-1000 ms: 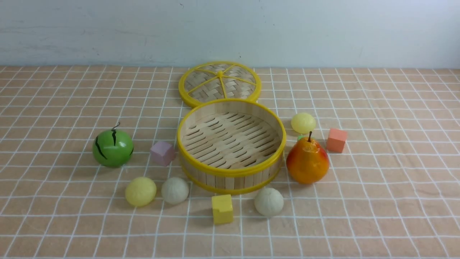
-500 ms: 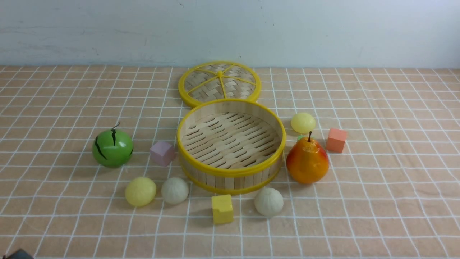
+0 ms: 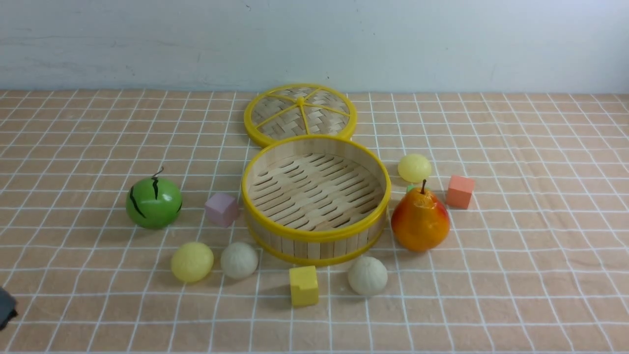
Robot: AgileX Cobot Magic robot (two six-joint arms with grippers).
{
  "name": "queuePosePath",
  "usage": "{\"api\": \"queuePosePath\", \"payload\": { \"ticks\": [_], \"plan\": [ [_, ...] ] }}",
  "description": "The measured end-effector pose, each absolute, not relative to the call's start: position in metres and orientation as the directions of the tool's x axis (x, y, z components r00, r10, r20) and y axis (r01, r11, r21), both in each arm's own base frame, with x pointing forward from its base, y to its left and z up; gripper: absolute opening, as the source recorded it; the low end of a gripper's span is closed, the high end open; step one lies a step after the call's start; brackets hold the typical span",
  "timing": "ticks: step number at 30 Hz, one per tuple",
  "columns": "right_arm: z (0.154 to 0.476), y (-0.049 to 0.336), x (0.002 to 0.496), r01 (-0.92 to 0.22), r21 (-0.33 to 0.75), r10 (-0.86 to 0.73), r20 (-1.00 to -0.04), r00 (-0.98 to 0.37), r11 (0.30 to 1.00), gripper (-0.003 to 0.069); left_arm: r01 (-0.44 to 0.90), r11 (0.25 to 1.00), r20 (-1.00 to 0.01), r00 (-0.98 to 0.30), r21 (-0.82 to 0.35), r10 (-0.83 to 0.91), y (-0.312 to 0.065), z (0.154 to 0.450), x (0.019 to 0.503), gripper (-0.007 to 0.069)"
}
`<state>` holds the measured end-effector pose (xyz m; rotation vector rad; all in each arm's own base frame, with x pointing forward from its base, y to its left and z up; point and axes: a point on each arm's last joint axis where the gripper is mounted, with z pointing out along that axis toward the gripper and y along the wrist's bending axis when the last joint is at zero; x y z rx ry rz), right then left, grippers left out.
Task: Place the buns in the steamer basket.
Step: Use the left arm to grab a steamed stuffed bun
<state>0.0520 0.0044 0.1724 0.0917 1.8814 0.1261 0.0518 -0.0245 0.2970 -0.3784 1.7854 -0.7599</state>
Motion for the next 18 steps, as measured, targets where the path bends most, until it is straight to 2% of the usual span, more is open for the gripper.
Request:
{"api": "queuePosePath", "payload": {
  "ticks": [2,3,5,8,13,18],
  "plan": [
    [0.172,0.004,0.052,0.0,0.133,0.127,-0.943,-0.309,0.991,0.0239,0.03,0.837,-0.717,-0.533,-0.547,-0.449,-0.028,0.311,0.068,0.005],
    [0.172,0.004,0.052,0.0,0.133,0.127,-0.943,-0.309,0.991,0.0239,0.006,0.86,-0.694,-0.593,-0.51,-0.407,-0.028,0.314,0.076,0.0028],
    [0.172,0.004,0.052,0.0,0.133,0.127,-0.943,-0.309,0.991,0.0239,-0.022,0.917,-0.648,-0.701,-0.398,-0.298,-0.028,0.318,0.097,-0.0013],
    [0.172,0.004,0.052,0.0,0.133,0.127,-0.943,-0.309,0.991,0.0239,-0.015,0.959,-0.56,-0.809,-0.284,-0.178,-0.029,0.315,0.135,-0.0013],
    [0.172,0.004,0.052,0.0,0.133,0.127,-0.943,-0.309,0.991,0.0239,0.023,0.962,-0.418,-0.903,-0.27,-0.096,-0.042,0.297,0.196,-0.0013],
    [0.172,0.004,0.052,0.0,0.133,0.127,-0.943,-0.309,0.991,0.0239,0.178,0.951,-0.407,-0.911,-0.254,0.062,-0.089,0.277,0.24,-0.0013]
  ]
}}
